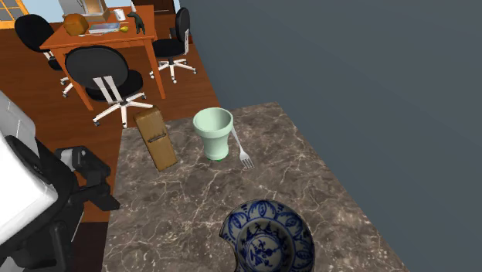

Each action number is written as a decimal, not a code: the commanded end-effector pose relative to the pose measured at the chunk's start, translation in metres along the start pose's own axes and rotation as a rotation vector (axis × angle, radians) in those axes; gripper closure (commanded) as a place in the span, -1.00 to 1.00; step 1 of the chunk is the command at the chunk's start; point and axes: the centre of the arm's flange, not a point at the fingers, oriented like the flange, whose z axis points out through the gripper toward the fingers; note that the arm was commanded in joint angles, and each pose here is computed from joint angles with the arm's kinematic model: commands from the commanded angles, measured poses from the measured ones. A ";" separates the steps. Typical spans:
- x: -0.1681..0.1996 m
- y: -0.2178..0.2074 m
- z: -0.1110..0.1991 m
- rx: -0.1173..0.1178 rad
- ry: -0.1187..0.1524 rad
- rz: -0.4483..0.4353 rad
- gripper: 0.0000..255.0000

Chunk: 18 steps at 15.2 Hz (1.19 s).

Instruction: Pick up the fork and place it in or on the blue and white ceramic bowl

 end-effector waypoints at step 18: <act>0.037 -0.203 0.102 -0.062 0.030 0.670 -1.00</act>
